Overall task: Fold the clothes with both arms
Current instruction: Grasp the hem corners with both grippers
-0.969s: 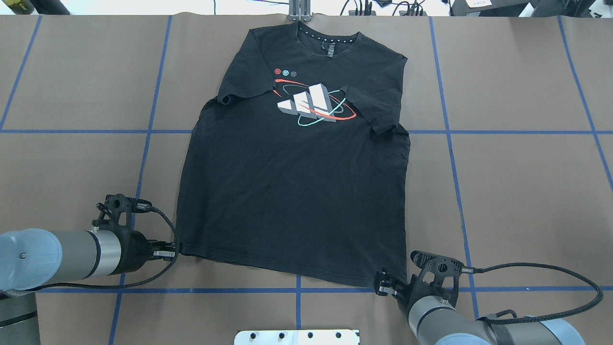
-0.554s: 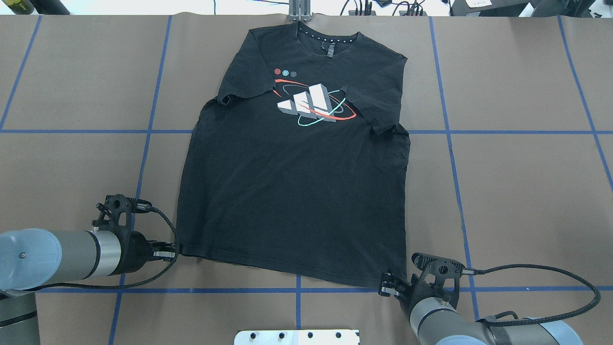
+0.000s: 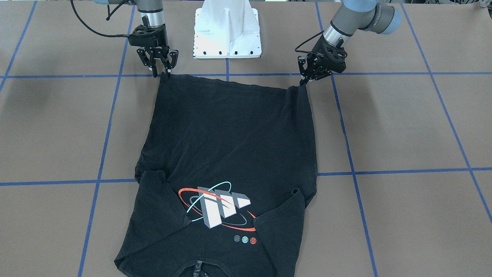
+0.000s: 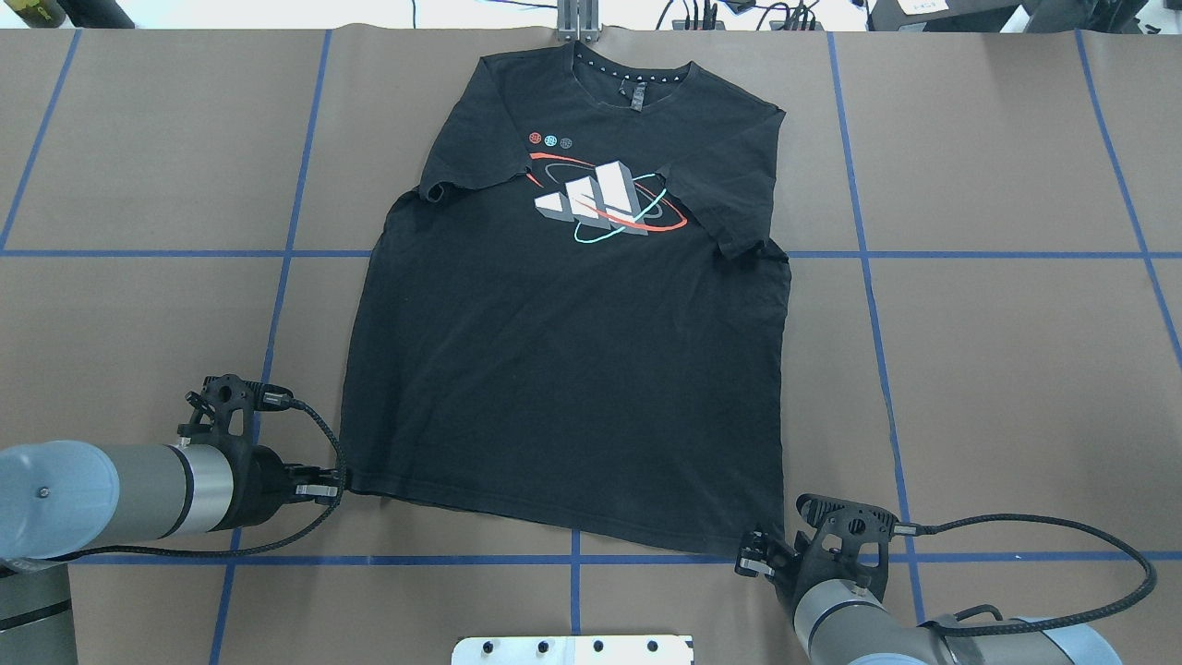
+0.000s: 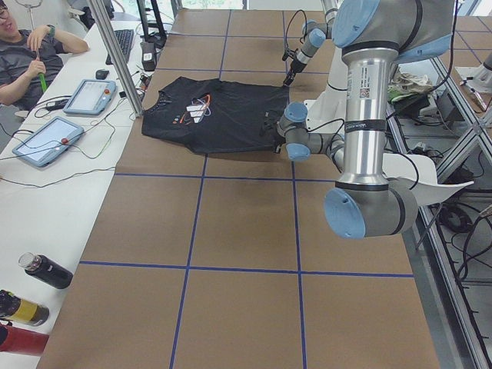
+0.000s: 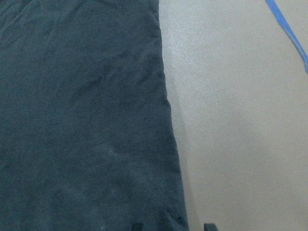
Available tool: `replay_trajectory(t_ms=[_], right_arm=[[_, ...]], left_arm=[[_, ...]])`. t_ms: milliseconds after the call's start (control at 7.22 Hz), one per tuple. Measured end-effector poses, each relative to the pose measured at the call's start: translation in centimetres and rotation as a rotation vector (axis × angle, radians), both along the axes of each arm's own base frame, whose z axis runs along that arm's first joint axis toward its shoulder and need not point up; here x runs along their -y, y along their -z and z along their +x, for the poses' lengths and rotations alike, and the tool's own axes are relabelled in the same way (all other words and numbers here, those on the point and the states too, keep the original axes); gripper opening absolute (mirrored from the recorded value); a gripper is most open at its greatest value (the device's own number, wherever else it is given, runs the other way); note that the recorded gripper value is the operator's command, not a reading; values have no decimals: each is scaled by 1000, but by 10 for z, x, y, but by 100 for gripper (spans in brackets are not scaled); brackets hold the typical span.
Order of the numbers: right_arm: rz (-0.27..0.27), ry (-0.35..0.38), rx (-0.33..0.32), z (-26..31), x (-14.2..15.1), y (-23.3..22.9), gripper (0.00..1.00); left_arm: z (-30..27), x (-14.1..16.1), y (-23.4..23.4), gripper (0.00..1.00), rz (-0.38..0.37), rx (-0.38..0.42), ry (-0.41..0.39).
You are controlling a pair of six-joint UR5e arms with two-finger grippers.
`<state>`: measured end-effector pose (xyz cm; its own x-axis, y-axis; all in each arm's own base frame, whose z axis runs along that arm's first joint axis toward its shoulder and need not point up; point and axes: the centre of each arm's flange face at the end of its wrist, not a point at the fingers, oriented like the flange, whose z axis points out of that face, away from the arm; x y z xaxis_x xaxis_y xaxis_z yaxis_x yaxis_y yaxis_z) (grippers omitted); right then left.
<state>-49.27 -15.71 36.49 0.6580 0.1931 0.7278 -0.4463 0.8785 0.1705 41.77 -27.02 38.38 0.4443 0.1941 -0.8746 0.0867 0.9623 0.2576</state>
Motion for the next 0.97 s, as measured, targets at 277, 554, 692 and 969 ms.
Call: replay_trajectory(t_ms=[277, 554, 692, 969], right_arm=[[1, 4, -4, -2, -2, -2, 38], [1, 9, -10, -3, -5, -4, 38], [1, 11, -11, -3, -6, -5, 37], [1, 13, -11, -4, -7, -4, 21]], left_arm=[[0, 0, 0, 0, 0, -1, 1], [0, 0, 0, 0, 0, -1, 1], [-1, 1, 0, 0, 0, -1, 1], [0, 1, 0, 0, 0, -1, 1]])
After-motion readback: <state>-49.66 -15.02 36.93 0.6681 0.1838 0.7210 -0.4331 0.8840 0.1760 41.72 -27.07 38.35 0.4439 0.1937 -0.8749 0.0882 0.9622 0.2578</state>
